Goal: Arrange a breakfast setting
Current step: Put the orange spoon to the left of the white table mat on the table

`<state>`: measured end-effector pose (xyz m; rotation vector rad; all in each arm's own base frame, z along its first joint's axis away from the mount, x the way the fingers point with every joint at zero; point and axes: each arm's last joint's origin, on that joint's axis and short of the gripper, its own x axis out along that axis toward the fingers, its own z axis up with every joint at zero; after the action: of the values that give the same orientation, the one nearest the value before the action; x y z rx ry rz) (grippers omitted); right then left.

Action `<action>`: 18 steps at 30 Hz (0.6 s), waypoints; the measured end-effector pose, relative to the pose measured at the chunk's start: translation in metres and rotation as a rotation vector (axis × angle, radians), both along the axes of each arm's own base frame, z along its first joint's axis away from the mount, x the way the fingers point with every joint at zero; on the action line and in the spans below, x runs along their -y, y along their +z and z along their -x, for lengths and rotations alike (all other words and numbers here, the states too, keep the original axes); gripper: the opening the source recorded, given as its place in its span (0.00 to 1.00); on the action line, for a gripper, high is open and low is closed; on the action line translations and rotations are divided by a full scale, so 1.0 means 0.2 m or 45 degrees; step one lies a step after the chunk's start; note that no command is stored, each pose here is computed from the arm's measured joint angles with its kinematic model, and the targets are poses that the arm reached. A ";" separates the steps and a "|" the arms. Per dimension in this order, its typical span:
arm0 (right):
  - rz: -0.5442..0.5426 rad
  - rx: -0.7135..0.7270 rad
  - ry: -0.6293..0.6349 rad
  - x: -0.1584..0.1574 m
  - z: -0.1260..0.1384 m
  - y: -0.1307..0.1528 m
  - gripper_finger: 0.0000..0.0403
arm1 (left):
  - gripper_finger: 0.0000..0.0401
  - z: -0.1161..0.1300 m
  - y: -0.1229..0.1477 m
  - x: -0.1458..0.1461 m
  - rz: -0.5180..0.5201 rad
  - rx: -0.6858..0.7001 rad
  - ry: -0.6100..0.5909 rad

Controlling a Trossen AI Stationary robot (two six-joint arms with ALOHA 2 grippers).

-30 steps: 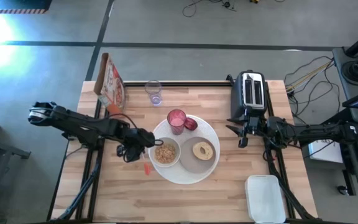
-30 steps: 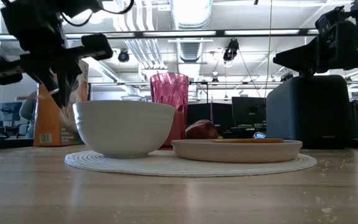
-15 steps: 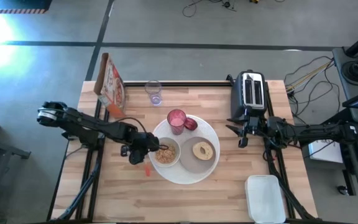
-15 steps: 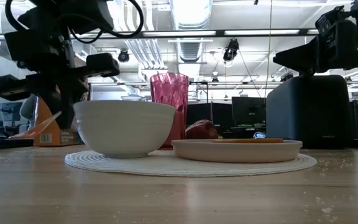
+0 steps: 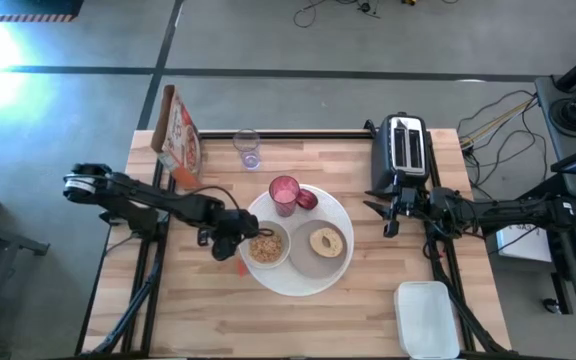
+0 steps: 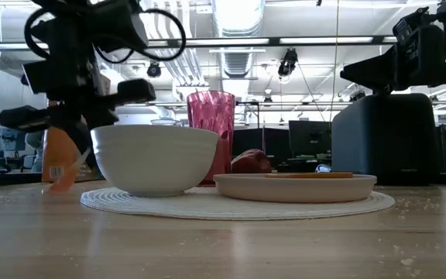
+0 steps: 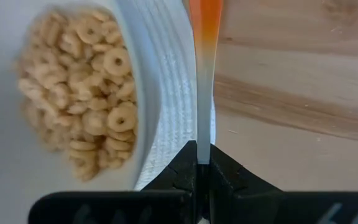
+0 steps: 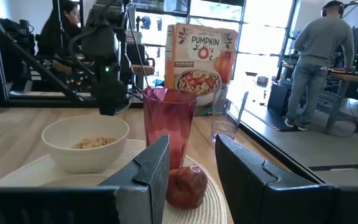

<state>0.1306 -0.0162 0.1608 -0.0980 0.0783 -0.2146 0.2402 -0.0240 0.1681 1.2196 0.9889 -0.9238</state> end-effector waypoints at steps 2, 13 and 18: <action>0.000 0.000 0.000 0.00 0.00 0.00 0.29 | 0.00 -0.01 -0.03 -0.01 -0.006 -0.031 0.011; 0.000 0.000 0.000 0.00 0.00 0.00 0.29 | 0.02 -0.03 -0.05 -0.04 -0.094 -0.014 0.073; 0.000 0.000 0.000 0.00 0.00 0.00 0.29 | 0.10 -0.03 -0.04 -0.06 -0.089 -0.007 0.094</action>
<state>0.1306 -0.0161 0.1608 -0.0979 0.0783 -0.2144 0.2461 -0.0118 0.1602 1.2312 1.0717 -0.8414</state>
